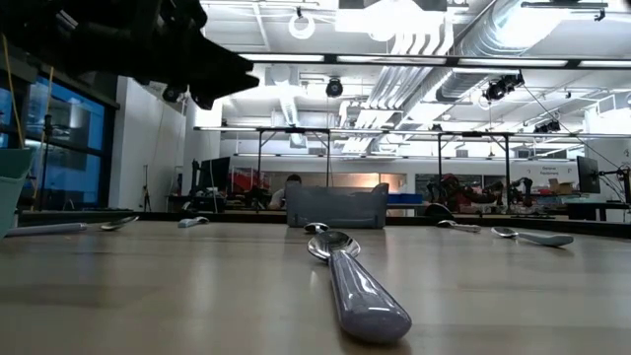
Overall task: Sort silverware by color (type)
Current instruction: Put the white patterned into the green bin
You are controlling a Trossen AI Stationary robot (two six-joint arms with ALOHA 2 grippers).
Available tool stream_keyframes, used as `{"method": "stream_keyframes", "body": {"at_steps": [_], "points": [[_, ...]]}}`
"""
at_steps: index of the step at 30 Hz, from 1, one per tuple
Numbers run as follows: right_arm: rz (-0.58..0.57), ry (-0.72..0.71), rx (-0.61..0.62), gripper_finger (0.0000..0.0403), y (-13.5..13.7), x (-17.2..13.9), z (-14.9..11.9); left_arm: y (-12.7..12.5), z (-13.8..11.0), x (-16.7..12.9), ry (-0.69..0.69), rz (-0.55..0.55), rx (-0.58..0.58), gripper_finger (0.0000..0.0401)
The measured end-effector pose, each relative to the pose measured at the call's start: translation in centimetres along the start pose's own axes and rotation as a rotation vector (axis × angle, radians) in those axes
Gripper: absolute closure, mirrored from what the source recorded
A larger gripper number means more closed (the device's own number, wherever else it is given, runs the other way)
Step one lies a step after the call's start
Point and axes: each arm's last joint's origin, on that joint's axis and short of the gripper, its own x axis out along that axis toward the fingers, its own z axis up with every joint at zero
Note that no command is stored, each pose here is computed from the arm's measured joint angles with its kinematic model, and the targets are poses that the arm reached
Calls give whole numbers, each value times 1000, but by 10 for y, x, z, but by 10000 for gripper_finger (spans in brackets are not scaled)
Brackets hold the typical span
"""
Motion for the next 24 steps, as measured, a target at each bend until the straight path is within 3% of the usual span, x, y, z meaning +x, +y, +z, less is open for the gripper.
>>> {"method": "stream_keyframes", "body": {"at_steps": [2,8,14,17,24], "points": [[16,-72,-125,395,0,-1,13,-1,2,0,-24,-3,0,234],[133,-278,-425,400,0,13,68,-1,3,0,-31,-4,-14,275],[282,-585,-583,402,-8,28,113,-1,3,0,-32,-3,-31,307],[291,-683,-546,400,-24,36,130,0,3,0,-34,27,-13,314],[27,-724,-156,393,-82,42,169,5,3,0,-36,83,4,321]]}}
